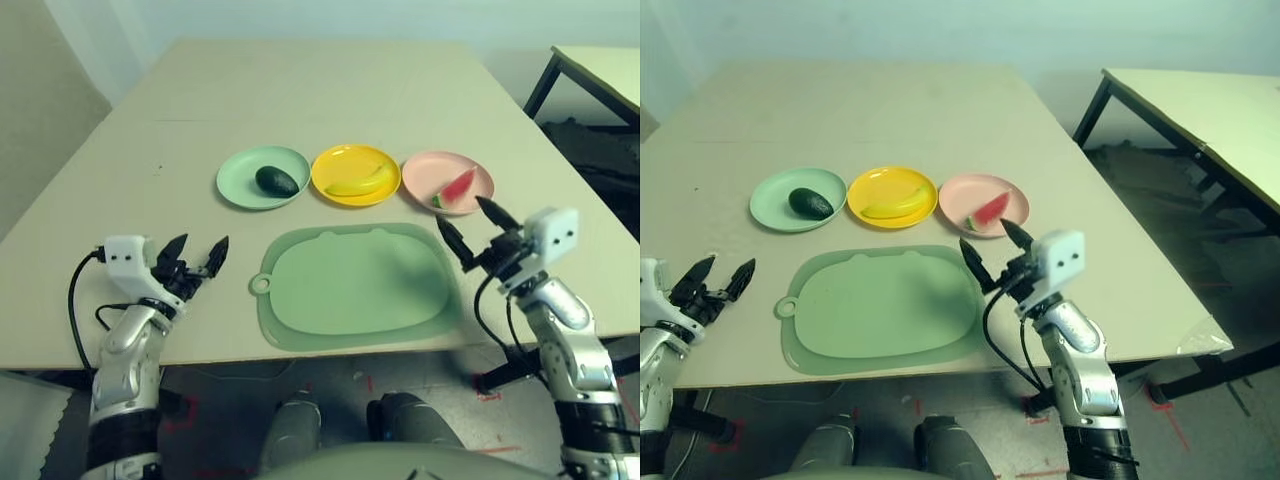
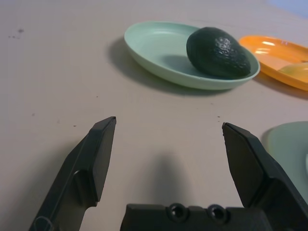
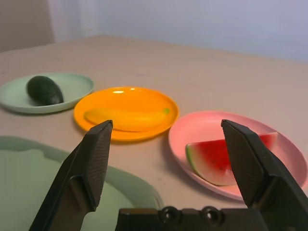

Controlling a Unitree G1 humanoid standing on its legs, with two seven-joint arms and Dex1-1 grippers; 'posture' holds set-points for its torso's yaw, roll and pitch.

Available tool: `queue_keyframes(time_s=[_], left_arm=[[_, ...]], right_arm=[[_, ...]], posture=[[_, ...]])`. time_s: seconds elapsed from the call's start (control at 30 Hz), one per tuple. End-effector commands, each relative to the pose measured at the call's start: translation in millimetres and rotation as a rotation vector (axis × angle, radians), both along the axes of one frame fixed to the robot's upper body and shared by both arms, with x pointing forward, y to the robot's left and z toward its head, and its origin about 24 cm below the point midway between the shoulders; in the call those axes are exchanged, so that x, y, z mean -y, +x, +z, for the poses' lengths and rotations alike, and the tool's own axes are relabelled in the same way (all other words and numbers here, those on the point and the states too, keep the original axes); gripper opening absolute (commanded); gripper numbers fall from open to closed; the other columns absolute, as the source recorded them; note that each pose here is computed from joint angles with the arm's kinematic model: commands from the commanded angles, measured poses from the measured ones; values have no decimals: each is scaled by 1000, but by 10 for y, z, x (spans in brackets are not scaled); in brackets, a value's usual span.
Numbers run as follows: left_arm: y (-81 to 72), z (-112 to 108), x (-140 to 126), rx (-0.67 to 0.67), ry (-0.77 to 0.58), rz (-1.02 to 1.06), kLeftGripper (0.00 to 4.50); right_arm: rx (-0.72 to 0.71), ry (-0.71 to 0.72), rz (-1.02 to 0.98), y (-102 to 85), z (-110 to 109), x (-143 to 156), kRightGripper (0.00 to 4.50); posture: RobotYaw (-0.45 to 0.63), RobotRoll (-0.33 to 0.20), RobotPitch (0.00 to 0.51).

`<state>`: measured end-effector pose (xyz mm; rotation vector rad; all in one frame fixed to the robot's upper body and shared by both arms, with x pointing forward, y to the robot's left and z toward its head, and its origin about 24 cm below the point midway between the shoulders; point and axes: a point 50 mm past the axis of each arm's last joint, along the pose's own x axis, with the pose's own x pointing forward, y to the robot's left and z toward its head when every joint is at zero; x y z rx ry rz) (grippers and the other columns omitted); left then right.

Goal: Place the fruits into color-matched plates.

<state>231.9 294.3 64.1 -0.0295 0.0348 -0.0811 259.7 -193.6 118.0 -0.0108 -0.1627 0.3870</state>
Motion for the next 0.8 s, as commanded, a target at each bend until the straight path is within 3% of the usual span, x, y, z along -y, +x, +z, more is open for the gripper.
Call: queue_keyframes(time_s=[0.03,0.2,0.4,0.57,0.7,0.8], left_arm=[[37,33,27,3,7,-19,4479],[69,50,32,10,11,-29,4479],[117,75,80,25,22,-49,4479],[140,136,91,47,22,-48,4479],[117,170,61,60,25,-30,4479],[108,197,64,66,24,-27,4479]], right_arm=[[-4,-42,-107,30,141,219,4500],[-42,-71,-38,-42,190,225,4500],[-90,-44,-38,-56,51,165,4500],[-94,35,-52,-70,-42,137,4500],[-46,243,-131,-143,-56,161,4500],[-4,276,-158,-216,-87,151,4500]], posture=[[36,0,88],[32,0,90],[46,0,84],[69,0,79],[82,0,79],[84,0,80]])
